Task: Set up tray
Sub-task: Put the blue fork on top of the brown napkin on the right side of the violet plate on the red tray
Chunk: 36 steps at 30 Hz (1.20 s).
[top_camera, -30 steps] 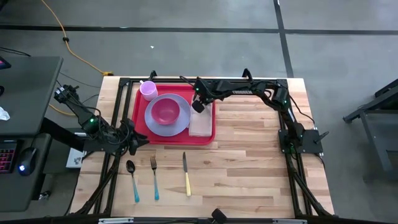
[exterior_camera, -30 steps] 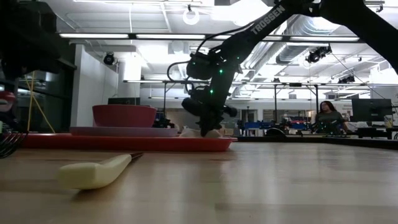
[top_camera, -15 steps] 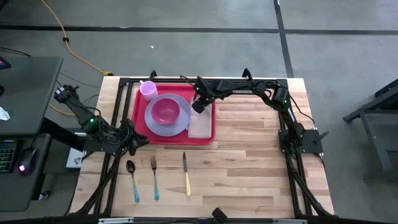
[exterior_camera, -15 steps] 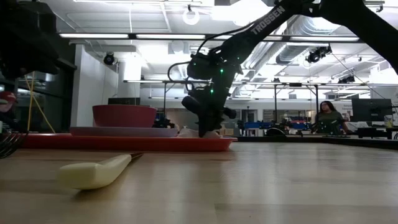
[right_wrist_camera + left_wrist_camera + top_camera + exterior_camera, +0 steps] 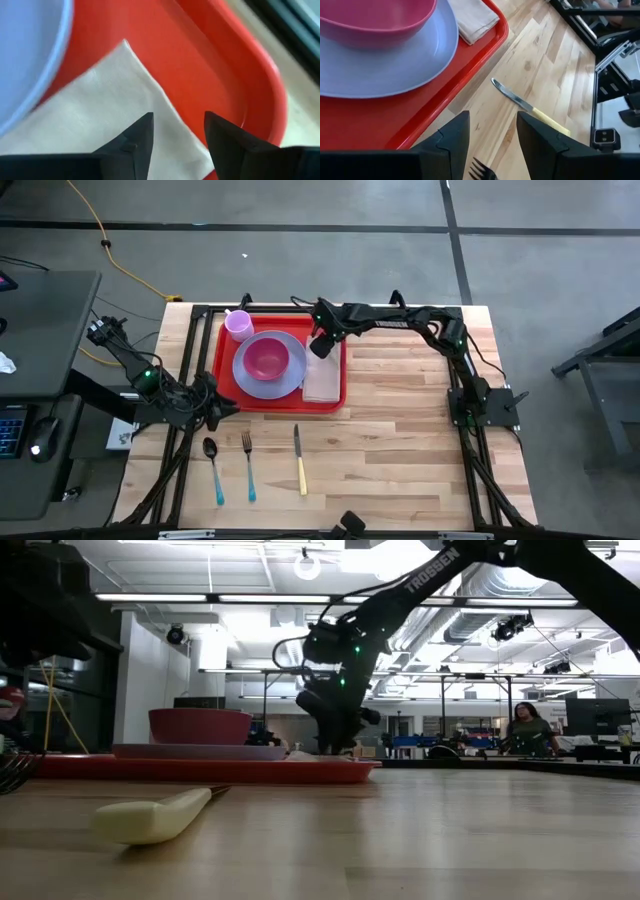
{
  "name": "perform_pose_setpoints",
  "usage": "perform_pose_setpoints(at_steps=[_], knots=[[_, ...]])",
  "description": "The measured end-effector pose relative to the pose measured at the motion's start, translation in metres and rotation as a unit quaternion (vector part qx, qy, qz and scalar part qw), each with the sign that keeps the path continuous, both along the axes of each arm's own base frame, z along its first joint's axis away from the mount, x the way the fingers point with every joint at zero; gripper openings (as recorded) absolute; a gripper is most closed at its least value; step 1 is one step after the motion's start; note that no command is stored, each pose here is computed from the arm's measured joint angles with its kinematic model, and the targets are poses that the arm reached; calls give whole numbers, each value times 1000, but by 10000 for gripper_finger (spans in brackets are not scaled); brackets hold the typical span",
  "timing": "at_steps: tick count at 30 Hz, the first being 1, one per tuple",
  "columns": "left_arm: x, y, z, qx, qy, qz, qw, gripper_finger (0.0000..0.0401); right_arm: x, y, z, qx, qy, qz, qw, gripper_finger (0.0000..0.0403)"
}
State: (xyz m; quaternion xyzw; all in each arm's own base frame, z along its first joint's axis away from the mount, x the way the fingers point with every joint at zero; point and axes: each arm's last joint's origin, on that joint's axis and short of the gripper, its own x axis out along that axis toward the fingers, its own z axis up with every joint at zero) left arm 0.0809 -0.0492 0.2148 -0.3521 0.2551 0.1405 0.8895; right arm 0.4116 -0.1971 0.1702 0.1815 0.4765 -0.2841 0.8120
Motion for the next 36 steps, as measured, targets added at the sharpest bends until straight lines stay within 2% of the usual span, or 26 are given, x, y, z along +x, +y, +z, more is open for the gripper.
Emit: perform_pose_setpoints(at_steps=[9,15,18,22,25,36], knots=[[-1,-2,-1,-19,20,-28,999,193,4,-1,35,-6,26,31,999,137],[-1,-3,-2,-32,34,-48,998,193,3,5,46,-8,58,57,997,125],[-2,-4,-3,-40,44,-57,997,193,-2,11,47,-19,96,71,993,119],[-2,-4,-3,-55,45,-52,996,193,-4,18,59,-62,116,63,989,118],[-2,-4,-3,-47,46,-58,996,193,-5,24,73,-91,103,64,988,119],[-2,-5,-3,7,50,-111,993,193,-12,51,119,-118,46,89,988,118]])
